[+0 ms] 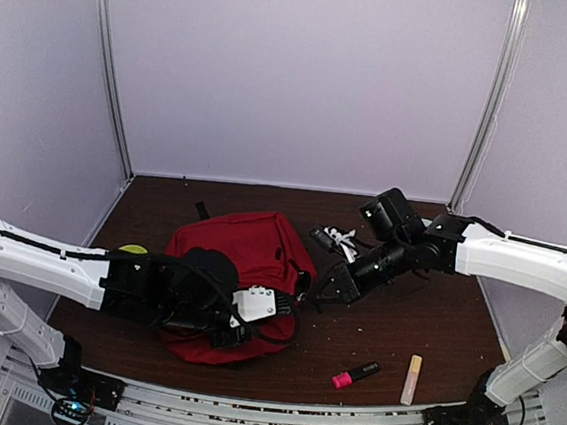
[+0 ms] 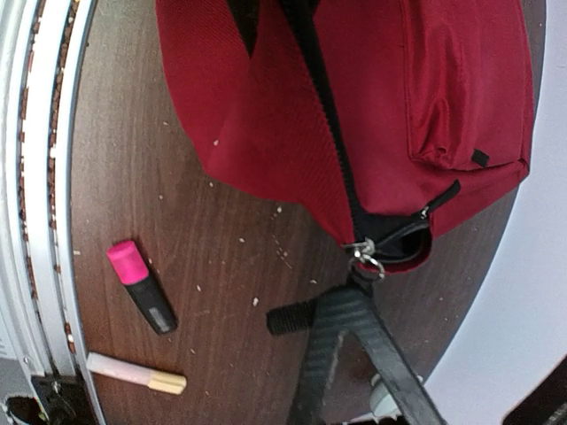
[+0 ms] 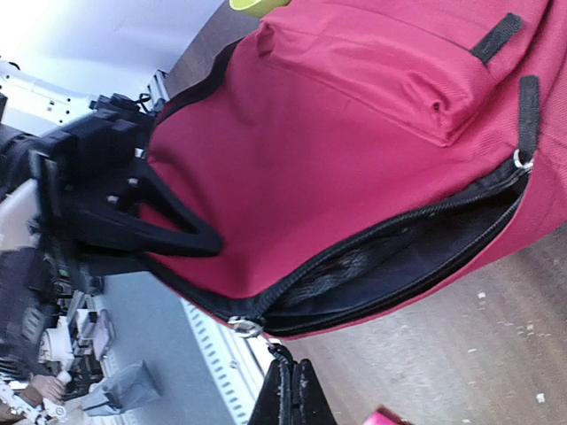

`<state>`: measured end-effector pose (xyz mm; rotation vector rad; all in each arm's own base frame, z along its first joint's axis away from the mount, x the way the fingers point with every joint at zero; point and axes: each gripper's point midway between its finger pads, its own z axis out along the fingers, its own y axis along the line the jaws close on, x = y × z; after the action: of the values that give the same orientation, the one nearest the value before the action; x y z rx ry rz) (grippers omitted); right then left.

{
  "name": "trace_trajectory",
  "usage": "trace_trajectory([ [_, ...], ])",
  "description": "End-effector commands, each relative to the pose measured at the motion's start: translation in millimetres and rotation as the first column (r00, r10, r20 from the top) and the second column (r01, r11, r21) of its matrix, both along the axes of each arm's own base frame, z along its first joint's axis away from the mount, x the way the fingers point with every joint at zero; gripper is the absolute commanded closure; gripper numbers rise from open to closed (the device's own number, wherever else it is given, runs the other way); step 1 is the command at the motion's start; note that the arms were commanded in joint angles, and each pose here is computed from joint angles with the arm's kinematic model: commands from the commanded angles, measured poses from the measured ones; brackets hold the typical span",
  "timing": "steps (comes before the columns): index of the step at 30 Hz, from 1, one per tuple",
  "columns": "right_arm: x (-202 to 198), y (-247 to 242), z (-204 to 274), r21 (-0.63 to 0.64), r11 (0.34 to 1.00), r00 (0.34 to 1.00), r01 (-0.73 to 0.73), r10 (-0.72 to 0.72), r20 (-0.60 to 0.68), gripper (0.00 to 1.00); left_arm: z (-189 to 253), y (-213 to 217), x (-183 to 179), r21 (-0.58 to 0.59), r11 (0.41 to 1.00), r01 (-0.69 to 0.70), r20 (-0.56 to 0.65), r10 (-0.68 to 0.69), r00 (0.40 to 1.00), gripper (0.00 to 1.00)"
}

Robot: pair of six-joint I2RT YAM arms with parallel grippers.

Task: Pack the student bag
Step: Hold the largest pocket of the student bag, then zip the student bag into the largest pocket of the bag.

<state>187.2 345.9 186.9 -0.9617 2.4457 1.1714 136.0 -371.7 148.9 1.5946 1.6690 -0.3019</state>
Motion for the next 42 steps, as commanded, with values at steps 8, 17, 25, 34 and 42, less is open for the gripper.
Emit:
trace_trajectory([
  [8,131,-110,-38,-0.321,0.874,0.923,0.365,-0.295,0.247,1.00,-31,26,-40,0.125,0.986,0.109,-0.132,-0.093,0.987,1.00],
  [17,163,-133,-46,-0.344,0.829,0.893,0.441,-0.366,0.262,1.00,-26,42,-45,0.110,0.988,0.105,-0.135,-0.090,0.987,1.00],
  [25,212,-154,-67,-0.425,0.754,0.865,0.502,-0.420,0.275,1.00,-21,50,-58,0.110,0.987,0.116,-0.164,-0.097,0.982,1.00],
  [34,231,-182,-63,-0.476,0.687,0.835,0.550,-0.444,0.324,1.00,-17,62,-61,0.106,0.989,0.100,-0.163,-0.082,0.983,1.00],
  [42,177,-134,-62,-0.382,0.820,0.903,0.428,-0.370,0.218,1.00,-14,50,-61,0.062,0.992,0.111,-0.156,-0.100,0.983,1.00],
])
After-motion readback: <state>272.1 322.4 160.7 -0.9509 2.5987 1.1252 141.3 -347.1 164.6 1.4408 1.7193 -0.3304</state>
